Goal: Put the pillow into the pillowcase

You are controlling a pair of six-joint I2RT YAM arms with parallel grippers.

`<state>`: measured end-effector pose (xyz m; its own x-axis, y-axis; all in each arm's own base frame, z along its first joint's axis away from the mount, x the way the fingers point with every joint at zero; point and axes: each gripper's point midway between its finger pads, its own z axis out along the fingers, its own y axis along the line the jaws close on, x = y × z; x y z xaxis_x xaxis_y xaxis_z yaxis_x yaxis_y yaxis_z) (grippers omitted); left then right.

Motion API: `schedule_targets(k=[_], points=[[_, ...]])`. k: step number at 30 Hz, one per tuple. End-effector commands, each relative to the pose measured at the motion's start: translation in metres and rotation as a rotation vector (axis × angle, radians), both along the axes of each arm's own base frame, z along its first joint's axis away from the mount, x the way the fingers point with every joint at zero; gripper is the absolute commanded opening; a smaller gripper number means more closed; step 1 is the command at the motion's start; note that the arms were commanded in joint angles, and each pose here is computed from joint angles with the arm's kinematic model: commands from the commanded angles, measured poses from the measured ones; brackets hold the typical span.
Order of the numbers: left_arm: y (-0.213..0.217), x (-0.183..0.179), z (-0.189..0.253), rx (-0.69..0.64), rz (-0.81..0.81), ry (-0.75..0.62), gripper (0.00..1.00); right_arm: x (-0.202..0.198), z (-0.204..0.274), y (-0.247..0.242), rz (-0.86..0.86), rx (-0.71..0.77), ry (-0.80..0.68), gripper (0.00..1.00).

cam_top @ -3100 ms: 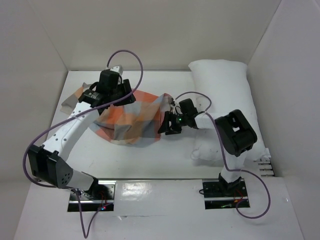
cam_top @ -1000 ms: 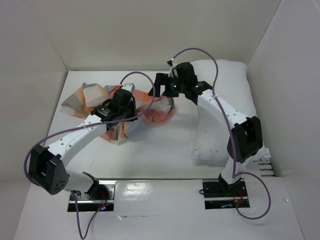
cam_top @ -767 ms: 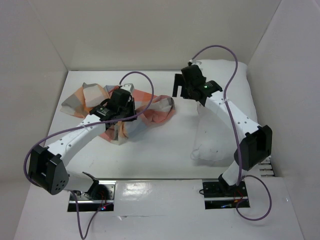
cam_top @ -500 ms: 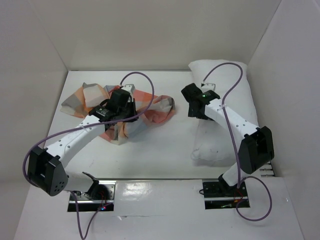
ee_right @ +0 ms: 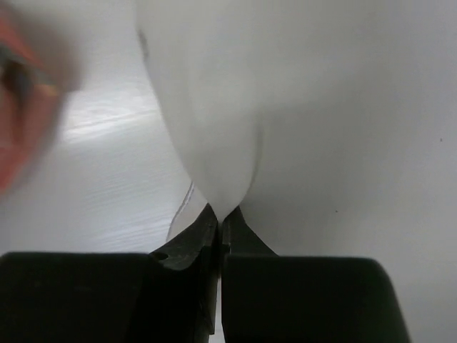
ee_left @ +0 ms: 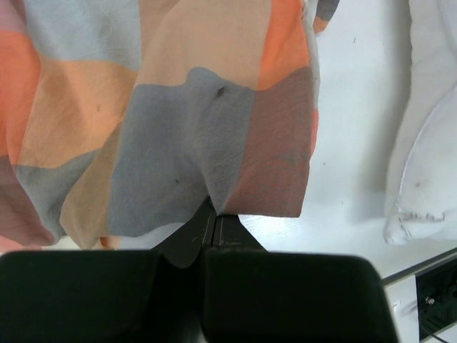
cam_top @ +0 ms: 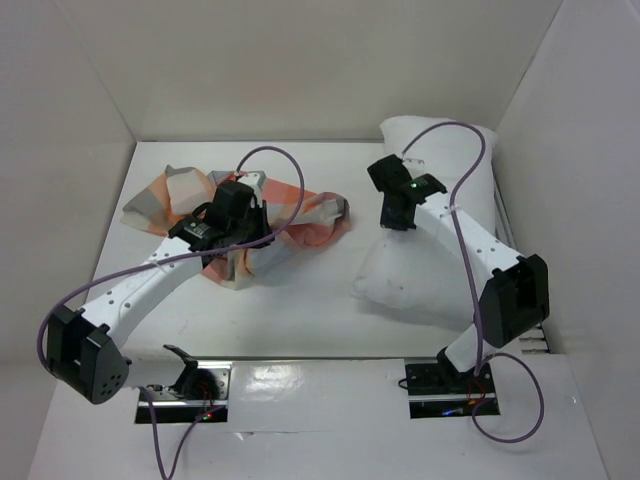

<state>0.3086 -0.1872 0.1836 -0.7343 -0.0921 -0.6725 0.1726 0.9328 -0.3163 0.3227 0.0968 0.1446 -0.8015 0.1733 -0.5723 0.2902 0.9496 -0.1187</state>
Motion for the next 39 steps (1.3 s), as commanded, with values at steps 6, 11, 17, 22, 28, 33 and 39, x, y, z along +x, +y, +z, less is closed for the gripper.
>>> schedule_targets(k=[6, 11, 17, 22, 28, 33, 39], points=[[0.002, -0.023, -0.002, -0.040, -0.048, 0.003, 0.00, 0.098, 0.089, 0.083, 0.134, 0.321, -0.260, 0.00], [0.001, -0.030, 0.000, -0.055, -0.066, 0.009, 0.00, 0.115, 0.055, 0.093, 0.144, 0.316, -0.195, 0.00], [0.001, -0.031, -0.004, -0.057, -0.058, 0.021, 0.00, 0.084, 0.071, 0.065, 0.146, 0.284, -0.258, 0.00], [0.001, -0.030, -0.010, -0.049, -0.057, 0.038, 0.00, 0.052, 0.065, 0.042, 0.132, 0.232, -0.221, 0.00], [-0.002, -0.038, -0.015, -0.068, -0.072, 0.063, 0.00, 0.034, 0.062, 0.029, 0.143, 0.187, -0.198, 0.00], [0.000, -0.041, -0.004, -0.087, -0.067, 0.041, 0.00, 0.031, 0.038, 0.061, 0.252, 0.236, -0.119, 0.00], [-0.001, -0.044, 0.004, -0.100, -0.075, 0.027, 0.00, 0.039, 0.017, 0.116, 0.351, 0.311, -0.082, 0.00]])
